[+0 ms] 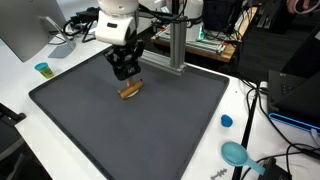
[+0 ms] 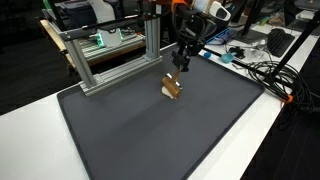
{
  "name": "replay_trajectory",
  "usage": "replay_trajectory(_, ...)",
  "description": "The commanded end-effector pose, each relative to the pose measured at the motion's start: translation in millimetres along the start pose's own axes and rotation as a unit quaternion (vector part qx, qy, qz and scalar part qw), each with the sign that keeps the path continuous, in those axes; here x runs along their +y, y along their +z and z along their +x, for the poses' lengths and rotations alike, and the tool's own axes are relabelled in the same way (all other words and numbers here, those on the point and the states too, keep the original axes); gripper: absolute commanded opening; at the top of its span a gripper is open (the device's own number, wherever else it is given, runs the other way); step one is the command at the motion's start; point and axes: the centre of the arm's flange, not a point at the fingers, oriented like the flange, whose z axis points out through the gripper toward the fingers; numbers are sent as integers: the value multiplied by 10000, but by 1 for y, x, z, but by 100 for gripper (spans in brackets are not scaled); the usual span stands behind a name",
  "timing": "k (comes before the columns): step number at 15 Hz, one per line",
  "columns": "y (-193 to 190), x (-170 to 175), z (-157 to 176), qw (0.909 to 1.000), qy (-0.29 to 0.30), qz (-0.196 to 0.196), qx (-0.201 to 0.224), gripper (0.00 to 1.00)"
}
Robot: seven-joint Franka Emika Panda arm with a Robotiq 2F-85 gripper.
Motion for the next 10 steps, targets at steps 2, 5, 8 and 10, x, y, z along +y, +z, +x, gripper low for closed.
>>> replay_trajectory(2, 33, 12, -13, 9993, 279, 145, -212, 22)
replay_trajectory(5, 45, 1, -8, 9990, 202, 282, -266, 22)
replay_trajectory(8, 58, -5, -3, 9986, 147, 391, -327, 22)
replay_trajectory(10, 63, -4, -5, 9983, 191, 372, -410, 22)
